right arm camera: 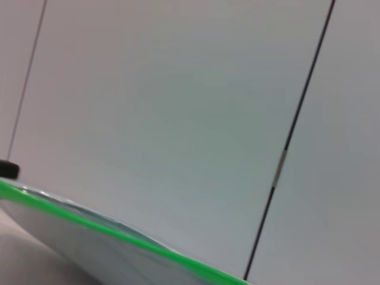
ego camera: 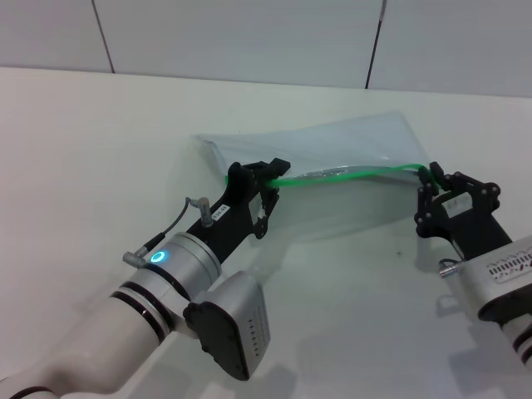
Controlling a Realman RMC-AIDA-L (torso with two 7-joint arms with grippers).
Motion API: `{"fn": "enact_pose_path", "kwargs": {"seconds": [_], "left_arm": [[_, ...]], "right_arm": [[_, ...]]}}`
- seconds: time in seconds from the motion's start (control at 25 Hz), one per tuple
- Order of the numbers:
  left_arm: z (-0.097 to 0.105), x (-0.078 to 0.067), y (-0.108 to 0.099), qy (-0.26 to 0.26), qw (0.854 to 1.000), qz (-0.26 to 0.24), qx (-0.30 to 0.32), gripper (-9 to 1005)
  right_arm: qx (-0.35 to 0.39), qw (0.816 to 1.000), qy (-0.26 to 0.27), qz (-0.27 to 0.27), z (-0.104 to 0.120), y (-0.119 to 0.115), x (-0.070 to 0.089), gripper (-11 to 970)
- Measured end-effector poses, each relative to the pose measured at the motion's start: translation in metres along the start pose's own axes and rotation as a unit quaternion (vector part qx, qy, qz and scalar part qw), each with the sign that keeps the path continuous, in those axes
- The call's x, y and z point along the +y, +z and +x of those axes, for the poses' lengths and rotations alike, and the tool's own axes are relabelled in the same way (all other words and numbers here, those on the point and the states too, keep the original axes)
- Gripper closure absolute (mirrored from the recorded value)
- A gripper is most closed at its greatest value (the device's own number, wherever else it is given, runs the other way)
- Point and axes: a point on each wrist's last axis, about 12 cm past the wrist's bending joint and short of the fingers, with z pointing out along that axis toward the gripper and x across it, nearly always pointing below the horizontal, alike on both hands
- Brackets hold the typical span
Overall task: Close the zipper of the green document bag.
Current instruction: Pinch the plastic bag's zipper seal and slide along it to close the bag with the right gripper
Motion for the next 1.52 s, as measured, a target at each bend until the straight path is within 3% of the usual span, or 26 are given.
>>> {"fn": "enact_pose_path", "kwargs": {"seconds": [1.52], "left_arm": [[0.0, -0.002, -0.001, 0.001, 1.0, 0.006, 0.0, 927]], "right_arm": [[0.042, 0.996, 0.01, 0.075, 0.02, -0.004, -0.032, 881]]}}
